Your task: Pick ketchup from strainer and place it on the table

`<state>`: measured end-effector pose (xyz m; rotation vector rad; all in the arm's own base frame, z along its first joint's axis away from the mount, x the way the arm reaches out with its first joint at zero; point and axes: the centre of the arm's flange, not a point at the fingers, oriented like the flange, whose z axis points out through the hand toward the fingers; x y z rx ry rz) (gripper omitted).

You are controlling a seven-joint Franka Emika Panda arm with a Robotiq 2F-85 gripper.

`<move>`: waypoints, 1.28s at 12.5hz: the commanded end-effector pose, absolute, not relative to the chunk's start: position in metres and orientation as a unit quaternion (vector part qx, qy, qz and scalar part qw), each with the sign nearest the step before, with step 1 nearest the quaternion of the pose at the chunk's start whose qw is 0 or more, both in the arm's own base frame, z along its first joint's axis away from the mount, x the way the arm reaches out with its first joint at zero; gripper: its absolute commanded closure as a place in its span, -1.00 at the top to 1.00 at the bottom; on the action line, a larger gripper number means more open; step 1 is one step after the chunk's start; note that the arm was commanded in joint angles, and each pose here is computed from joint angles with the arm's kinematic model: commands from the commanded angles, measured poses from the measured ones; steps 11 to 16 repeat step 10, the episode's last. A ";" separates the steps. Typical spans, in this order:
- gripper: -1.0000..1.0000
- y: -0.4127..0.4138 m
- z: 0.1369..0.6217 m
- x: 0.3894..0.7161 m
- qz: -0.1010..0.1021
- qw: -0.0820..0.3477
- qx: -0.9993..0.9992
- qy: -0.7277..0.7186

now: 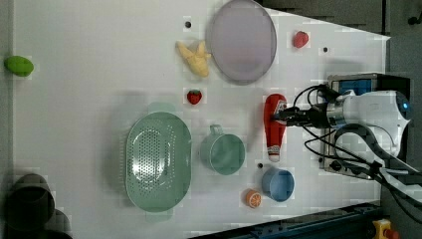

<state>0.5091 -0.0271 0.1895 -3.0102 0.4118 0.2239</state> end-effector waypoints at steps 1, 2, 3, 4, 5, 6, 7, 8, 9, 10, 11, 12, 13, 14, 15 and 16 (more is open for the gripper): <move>0.38 -0.045 0.186 0.513 0.059 0.048 -0.988 0.135; 0.59 -0.045 0.186 0.512 0.060 0.048 -0.988 0.135; 0.80 -0.045 0.188 0.513 0.060 0.047 -0.988 0.134; 0.98 -0.046 0.194 0.515 0.054 0.045 -0.988 0.135; 1.00 -0.047 0.207 0.521 0.042 0.041 -0.989 0.134; 1.00 -0.047 0.228 0.531 0.023 0.037 -0.990 0.132; 1.00 -0.047 0.254 0.542 -0.002 0.031 -0.991 0.129; 1.00 -0.047 0.283 0.552 -0.021 0.024 -0.991 0.127; 1.00 -0.047 0.314 0.561 -0.037 0.016 -0.991 0.127; 1.00 -0.047 0.346 0.569 -0.048 0.008 -0.989 0.137; 1.00 -0.047 0.346 0.569 -0.048 0.008 -0.989 0.137; 1.00 -0.047 0.346 0.569 -0.048 0.008 -0.989 0.137; 1.00 -0.047 0.346 0.569 -0.048 0.008 -0.989 0.137; 1.00 -0.047 0.346 0.569 -0.048 0.008 -0.989 0.137; 1.00 -0.047 0.346 0.569 -0.048 0.008 -0.989 0.137; 1.00 -0.047 0.346 0.569 -0.048 0.008 -0.989 0.137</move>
